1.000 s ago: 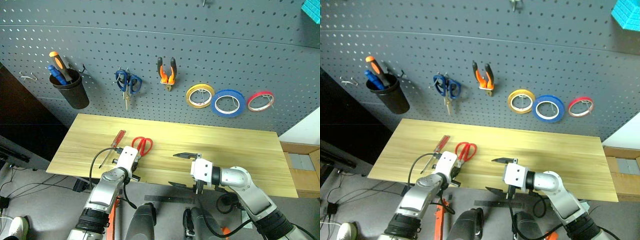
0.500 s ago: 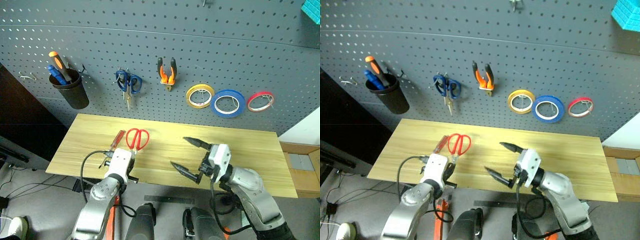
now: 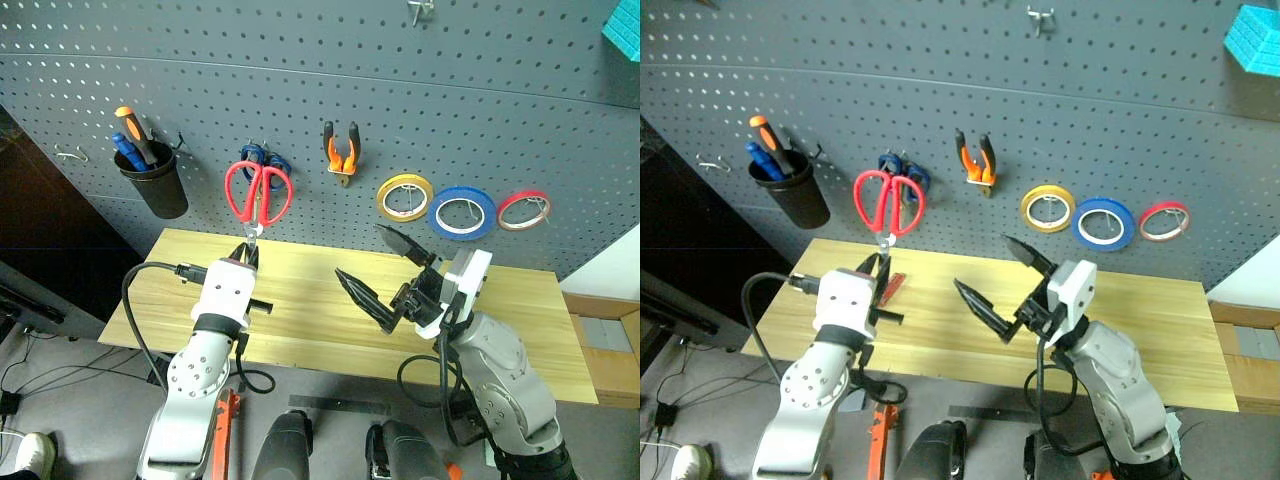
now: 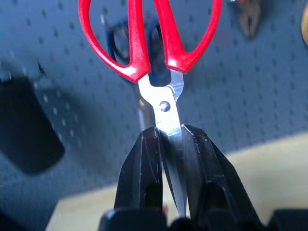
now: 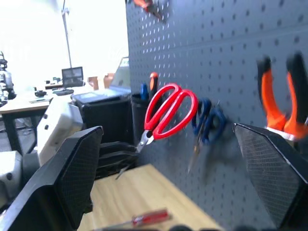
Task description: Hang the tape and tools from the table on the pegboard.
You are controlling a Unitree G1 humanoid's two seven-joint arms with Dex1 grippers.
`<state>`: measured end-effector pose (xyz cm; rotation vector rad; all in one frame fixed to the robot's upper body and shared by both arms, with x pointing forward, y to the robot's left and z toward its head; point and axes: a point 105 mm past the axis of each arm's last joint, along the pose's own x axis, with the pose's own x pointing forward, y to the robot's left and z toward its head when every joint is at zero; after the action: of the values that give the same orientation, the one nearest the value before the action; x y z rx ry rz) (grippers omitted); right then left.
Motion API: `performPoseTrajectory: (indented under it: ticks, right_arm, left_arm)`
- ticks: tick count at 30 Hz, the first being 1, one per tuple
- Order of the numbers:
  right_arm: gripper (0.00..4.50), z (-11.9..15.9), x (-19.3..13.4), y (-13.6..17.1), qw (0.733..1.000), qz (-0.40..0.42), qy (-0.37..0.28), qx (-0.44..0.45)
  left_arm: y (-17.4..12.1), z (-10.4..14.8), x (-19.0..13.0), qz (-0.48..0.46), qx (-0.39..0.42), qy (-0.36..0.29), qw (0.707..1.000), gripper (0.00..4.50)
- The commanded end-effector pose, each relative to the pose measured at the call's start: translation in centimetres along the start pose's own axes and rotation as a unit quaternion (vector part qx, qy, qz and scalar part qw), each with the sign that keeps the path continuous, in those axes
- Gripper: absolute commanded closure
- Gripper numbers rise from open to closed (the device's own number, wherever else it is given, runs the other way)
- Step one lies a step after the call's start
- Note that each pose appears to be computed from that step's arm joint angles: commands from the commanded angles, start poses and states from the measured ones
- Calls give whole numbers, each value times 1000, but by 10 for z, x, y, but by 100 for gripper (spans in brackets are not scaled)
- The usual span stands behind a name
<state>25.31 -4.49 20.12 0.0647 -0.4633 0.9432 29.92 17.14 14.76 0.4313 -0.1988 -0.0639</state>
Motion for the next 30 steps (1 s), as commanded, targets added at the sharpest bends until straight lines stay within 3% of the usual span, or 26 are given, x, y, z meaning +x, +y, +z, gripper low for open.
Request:
performPoseTrajectory:
  ticks: [1, 16, 17, 23, 26, 27, 30]
  right_arm:
    - [0, 14, 9, -3, 999, 6, -32, -22]
    - [0, 18, 27, -6, 999, 14, -26, -20]
    - [0, 17, 27, -6, 999, 15, -25, -20]
    - [0, 15, 25, -2, 999, 27, -17, -25]
    - [0, 10, 21, 2, 999, 39, -6, -29]
    - [0, 6, 18, 3, 999, 42, 0, -30]
    - [0, -13, 7, 11, 997, 58, 40, -28]
  left_arm:
    - [11, 5, 16, 14, -4, -18, 1000, 421]
    - [1, -25, 50, -50, -36, 47, 997, 421]
    - [1, -25, 51, -52, -36, 48, 997, 348]
    - [5, -26, 54, -49, -39, 47, 997, 143]
    - [5, -44, 46, -55, -48, 77, 994, 32]
    - [5, -54, 41, -58, -49, 94, 993, 3]
    - [3, -90, 15, -78, -45, 162, 983, 3]
